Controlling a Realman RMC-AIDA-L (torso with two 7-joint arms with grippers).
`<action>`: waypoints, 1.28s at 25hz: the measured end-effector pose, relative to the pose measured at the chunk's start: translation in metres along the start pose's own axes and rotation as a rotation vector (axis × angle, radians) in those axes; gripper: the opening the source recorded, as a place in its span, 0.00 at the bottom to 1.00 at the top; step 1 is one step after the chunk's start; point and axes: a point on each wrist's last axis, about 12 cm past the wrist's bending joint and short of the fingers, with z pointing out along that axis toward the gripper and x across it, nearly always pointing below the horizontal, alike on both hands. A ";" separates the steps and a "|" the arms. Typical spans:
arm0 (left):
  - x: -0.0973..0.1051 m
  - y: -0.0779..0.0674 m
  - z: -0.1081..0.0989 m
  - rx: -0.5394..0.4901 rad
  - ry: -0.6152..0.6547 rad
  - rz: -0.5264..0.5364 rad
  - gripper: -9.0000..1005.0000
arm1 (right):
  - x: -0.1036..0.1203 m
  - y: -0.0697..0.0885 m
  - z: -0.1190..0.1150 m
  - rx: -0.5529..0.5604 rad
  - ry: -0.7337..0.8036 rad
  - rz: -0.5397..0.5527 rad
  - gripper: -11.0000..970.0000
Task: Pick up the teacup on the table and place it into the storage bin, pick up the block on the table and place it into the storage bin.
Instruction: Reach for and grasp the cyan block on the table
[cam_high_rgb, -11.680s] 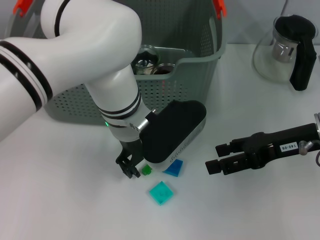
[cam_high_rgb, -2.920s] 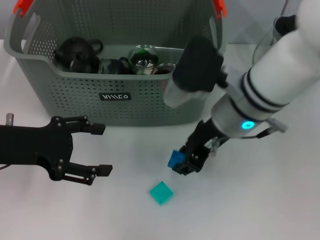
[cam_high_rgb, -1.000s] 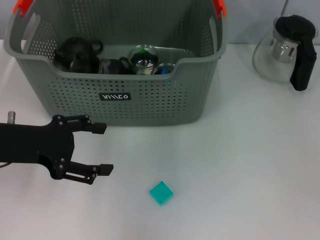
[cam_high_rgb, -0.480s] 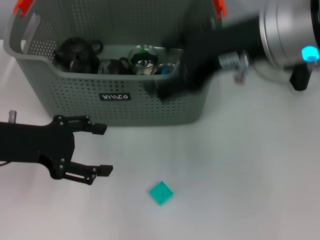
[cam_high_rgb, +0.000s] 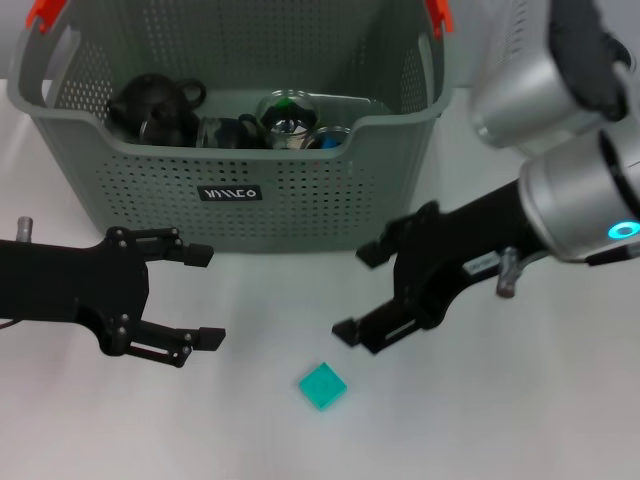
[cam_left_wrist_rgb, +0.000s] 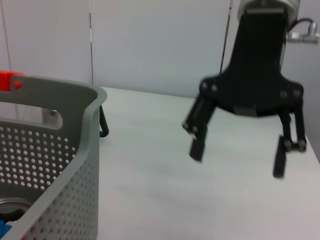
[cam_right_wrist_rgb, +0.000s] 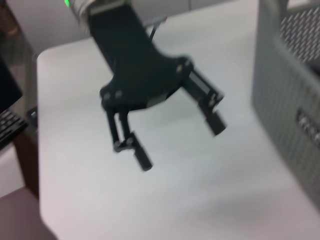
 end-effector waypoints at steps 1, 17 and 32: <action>0.000 0.000 0.000 0.000 0.000 0.000 0.93 | 0.000 -0.001 0.004 -0.014 0.014 0.006 0.96; 0.000 0.001 0.002 -0.004 0.007 -0.045 0.93 | -0.006 -0.017 0.059 -0.053 0.305 -0.125 0.93; 0.014 -0.005 0.002 -0.031 -0.033 -0.158 0.93 | -0.014 0.003 0.112 -0.058 0.449 -0.445 0.91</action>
